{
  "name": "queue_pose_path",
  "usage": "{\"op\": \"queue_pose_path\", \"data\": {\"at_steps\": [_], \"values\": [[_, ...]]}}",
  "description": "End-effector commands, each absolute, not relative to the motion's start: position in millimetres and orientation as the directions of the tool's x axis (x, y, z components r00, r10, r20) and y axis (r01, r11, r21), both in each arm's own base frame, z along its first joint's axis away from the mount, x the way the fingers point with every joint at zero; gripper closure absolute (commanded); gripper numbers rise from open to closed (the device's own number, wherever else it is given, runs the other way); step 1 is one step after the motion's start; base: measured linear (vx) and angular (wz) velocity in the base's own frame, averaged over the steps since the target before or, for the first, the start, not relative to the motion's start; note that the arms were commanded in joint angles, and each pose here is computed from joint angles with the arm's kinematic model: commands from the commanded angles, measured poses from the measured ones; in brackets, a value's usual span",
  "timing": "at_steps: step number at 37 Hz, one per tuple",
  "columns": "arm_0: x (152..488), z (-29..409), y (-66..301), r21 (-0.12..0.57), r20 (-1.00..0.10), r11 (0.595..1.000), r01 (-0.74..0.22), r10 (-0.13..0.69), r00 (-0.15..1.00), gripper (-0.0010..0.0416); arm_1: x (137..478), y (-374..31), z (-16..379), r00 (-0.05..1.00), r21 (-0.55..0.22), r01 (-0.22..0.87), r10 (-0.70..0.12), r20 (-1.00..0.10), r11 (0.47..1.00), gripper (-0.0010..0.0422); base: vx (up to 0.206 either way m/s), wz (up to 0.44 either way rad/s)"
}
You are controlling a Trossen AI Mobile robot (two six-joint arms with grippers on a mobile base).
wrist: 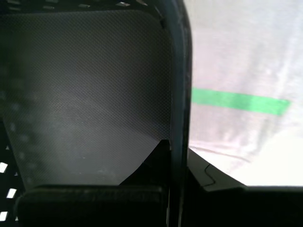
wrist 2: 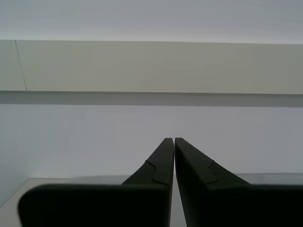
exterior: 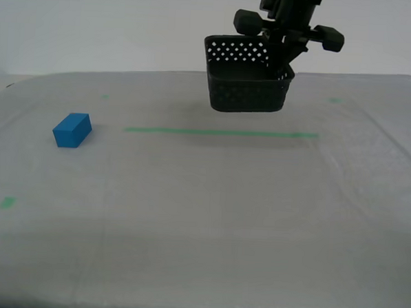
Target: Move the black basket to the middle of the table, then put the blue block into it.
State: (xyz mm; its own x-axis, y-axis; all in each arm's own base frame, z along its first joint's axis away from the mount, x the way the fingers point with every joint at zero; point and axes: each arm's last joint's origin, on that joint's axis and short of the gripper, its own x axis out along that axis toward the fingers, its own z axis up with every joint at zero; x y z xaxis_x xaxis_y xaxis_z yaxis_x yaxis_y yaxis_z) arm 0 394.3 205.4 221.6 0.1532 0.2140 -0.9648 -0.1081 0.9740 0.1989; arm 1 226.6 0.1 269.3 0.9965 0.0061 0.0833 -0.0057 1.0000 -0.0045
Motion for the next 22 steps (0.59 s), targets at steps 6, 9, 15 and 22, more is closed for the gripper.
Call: {"op": "queue_pose_path", "data": {"at_steps": [6, 9, 15, 22], "values": [[404, 208, 226, 0.229, -0.962, 0.968, -0.099, 0.241, 0.129, 0.0406, 227, 0, 270, 0.996, -0.003, -0.006, 0.006, 0.09, 1.0, 0.0412, 0.0, 0.0], [407, 200, 231, 0.235, -0.963, 0.968, -0.091, 0.245, 0.117, 0.0406, 227, 0, 270, 0.996, -0.003, -0.007, 0.007, 0.09, 1.0, 0.0412, 0.0, 0.0], [413, 182, 239, 0.228, -0.968, 0.97, -0.084, 0.236, 0.09, 0.0406, 227, 0, 270, 0.996, -0.003, -0.006, 0.006, 0.09, 1.0, 0.0412, 0.0, 0.0], [414, 165, 241, 0.227, -0.971, 0.972, -0.06, 0.23, 0.057, 0.0406, 227, 0, 270, 0.996, -0.003, -0.006, 0.006, 0.09, 1.0, 0.0412, 0.0, 0.0]]}}
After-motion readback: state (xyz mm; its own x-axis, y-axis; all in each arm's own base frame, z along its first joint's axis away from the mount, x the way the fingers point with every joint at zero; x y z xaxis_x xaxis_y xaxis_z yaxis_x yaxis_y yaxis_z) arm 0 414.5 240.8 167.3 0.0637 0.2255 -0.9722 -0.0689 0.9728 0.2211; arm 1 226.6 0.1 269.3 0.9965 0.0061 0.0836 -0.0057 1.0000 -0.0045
